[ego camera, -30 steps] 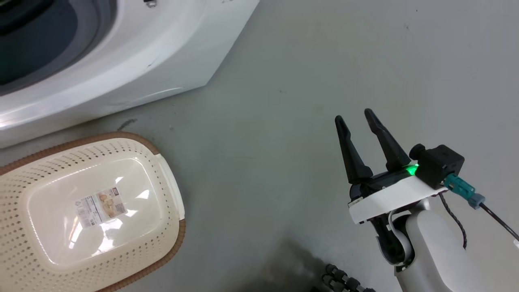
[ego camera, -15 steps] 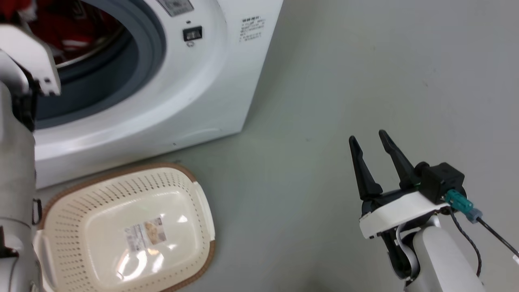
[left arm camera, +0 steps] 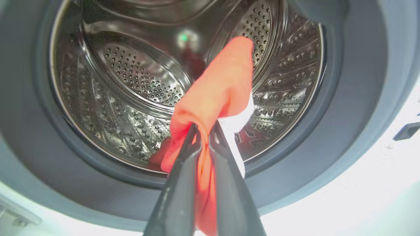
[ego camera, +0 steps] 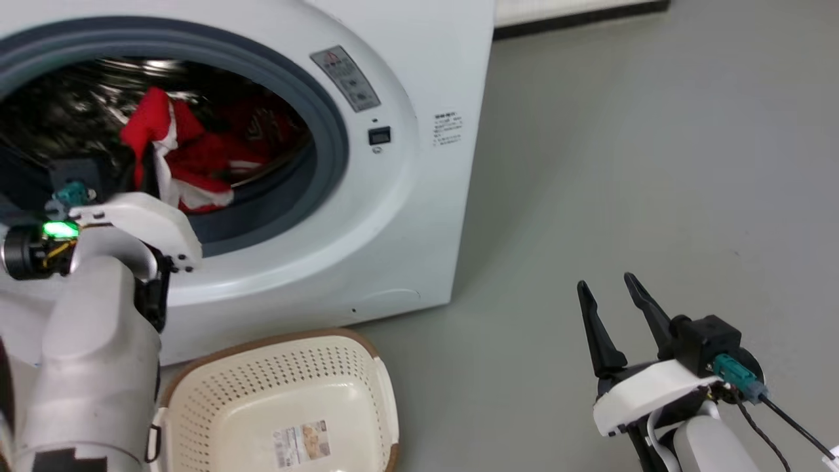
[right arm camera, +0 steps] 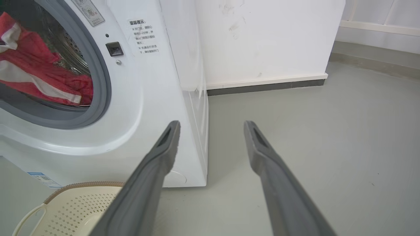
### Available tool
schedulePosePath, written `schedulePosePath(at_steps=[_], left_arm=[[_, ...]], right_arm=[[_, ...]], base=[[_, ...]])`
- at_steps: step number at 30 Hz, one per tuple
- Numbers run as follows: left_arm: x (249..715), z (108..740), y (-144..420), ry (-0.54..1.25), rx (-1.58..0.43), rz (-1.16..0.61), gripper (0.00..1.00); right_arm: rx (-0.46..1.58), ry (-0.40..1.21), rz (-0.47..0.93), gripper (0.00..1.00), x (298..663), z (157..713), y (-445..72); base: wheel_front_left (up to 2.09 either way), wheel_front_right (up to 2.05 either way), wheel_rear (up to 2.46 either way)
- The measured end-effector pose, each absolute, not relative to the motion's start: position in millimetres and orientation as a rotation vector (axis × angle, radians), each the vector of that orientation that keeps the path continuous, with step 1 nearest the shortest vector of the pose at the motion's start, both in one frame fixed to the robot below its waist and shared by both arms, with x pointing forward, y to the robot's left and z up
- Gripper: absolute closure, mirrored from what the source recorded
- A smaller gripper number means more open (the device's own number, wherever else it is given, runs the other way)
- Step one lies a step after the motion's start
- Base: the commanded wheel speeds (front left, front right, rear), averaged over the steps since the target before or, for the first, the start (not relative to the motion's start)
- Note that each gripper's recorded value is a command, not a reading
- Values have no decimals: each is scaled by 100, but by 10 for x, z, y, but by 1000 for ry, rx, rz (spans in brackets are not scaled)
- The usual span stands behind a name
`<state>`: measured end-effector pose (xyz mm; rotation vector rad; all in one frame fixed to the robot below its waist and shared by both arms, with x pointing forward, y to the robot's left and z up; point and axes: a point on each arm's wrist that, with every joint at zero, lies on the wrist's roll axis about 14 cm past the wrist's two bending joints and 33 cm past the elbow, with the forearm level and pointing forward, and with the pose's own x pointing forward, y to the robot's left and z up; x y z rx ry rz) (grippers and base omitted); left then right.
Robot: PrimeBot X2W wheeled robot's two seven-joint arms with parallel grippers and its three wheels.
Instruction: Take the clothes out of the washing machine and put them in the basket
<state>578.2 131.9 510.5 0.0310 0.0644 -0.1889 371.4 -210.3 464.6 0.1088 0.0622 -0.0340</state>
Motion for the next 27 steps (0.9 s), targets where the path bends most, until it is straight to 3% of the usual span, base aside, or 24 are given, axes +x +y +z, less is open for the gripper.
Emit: schedulePosePath(at_steps=[18,22,27], left_arm=[[4630,6274,1559,-384,-90,-132,100],[4248,6262,1584,-389,-115,-104,100],[3974,5816,1648,-239,-145,-50,100]], right_arm=[[106,45,74,0,3574,4758,-1734],[104,41,103,0,3595,4796,-1642],[107,59,126,0,3601,4743,-1560]], base=[[0,0,0],[0,0,0],[0,0,0]])
